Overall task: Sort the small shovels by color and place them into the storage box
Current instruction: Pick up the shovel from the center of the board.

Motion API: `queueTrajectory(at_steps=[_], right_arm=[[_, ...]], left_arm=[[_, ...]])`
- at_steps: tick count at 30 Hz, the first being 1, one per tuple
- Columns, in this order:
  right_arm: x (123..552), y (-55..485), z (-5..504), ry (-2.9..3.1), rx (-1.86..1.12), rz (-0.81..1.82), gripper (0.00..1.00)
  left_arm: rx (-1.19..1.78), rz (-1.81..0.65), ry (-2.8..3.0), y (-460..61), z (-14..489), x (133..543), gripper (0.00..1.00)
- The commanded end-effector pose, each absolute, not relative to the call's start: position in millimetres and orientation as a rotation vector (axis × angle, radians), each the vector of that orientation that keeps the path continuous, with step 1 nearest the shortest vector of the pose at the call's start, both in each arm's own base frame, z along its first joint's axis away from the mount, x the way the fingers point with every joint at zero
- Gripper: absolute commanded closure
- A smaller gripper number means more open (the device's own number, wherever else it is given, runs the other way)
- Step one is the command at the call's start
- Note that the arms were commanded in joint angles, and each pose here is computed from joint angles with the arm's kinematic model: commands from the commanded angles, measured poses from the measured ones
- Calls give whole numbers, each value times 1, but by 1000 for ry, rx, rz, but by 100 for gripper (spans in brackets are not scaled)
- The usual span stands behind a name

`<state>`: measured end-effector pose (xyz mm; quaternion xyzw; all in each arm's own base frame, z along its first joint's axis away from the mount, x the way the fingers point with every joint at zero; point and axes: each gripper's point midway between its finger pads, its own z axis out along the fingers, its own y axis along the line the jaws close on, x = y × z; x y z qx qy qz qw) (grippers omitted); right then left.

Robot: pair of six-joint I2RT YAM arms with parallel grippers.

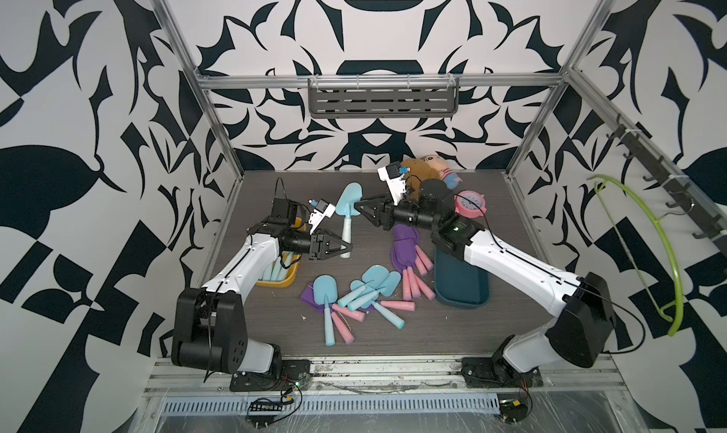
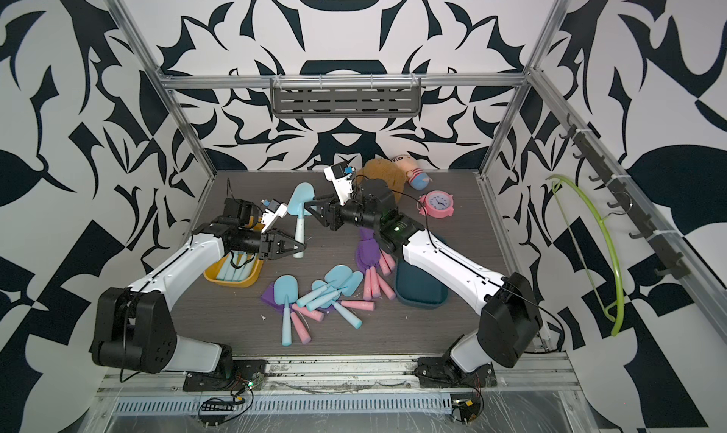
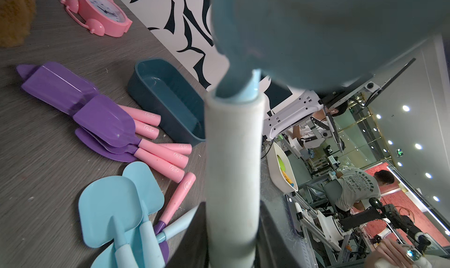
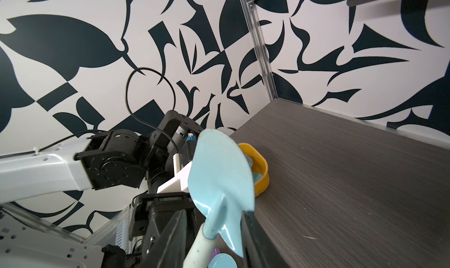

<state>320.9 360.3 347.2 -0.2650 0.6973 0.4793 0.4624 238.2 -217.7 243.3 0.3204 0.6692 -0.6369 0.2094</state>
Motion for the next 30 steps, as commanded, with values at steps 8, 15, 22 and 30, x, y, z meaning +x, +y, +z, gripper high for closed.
queueTrajectory(at_steps=[8, 15, 22, 30], right_arm=[[334, 362, 384, 1638, -734, 1170, 56], [331, 382, 391, 1607, -838, 1276, 60], [327, 387, 388, 1613, -889, 1300, 100], [356, 344, 352, 1826, -628, 980, 100]], left_arm=[[986, -1790, 1688, -218, 270, 228, 100], [986, -1786, 1692, -218, 270, 228, 100], [976, -1732, 1758, -218, 262, 233, 91], [932, -1526, 1921, -211, 246, 254, 40]])
